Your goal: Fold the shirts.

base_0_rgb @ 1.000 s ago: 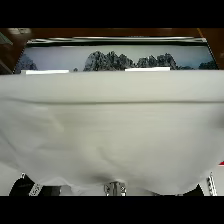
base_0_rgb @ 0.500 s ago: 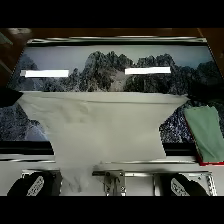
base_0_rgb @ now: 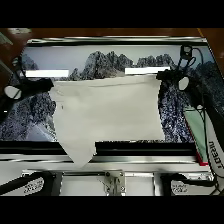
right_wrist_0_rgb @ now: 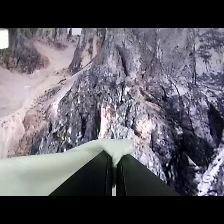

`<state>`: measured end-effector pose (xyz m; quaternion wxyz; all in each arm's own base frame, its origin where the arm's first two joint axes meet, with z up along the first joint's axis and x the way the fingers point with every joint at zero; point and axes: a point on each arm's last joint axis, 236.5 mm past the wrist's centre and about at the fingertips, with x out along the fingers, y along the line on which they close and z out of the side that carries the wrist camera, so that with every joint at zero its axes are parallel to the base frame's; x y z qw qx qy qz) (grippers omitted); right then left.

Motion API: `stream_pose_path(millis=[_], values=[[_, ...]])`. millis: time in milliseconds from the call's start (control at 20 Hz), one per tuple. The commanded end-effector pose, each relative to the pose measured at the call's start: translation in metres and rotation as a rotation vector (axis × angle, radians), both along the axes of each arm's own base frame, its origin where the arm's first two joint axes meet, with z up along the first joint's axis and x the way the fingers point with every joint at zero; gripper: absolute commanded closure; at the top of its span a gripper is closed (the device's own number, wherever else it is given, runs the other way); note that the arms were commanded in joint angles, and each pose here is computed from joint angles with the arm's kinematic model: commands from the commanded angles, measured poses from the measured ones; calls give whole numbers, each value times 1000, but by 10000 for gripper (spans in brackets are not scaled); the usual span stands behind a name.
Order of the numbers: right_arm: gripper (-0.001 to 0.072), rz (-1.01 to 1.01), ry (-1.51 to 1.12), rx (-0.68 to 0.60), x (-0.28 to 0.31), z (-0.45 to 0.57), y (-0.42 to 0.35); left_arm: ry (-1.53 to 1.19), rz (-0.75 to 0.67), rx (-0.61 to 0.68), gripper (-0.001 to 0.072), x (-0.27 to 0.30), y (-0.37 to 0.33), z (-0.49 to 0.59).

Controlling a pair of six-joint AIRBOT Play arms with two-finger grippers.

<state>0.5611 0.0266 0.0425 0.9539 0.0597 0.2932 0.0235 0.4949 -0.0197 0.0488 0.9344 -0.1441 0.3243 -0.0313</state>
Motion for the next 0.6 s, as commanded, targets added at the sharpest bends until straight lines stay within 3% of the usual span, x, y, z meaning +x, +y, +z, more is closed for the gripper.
stream_pose_path(millis=[0, 300, 550], values=[[647, -16, -31, 8, 20, -35, 6, 6, -9, 19, 662, 20, -21, -43], [647, -22, 92, 25, 9, -74, 4, 86, -50, 50, 661, 11, -21, -67], [647, -30, 361, 54, -43, -98, -15, 424, -211, 87, 662, -57, -25, -112]])
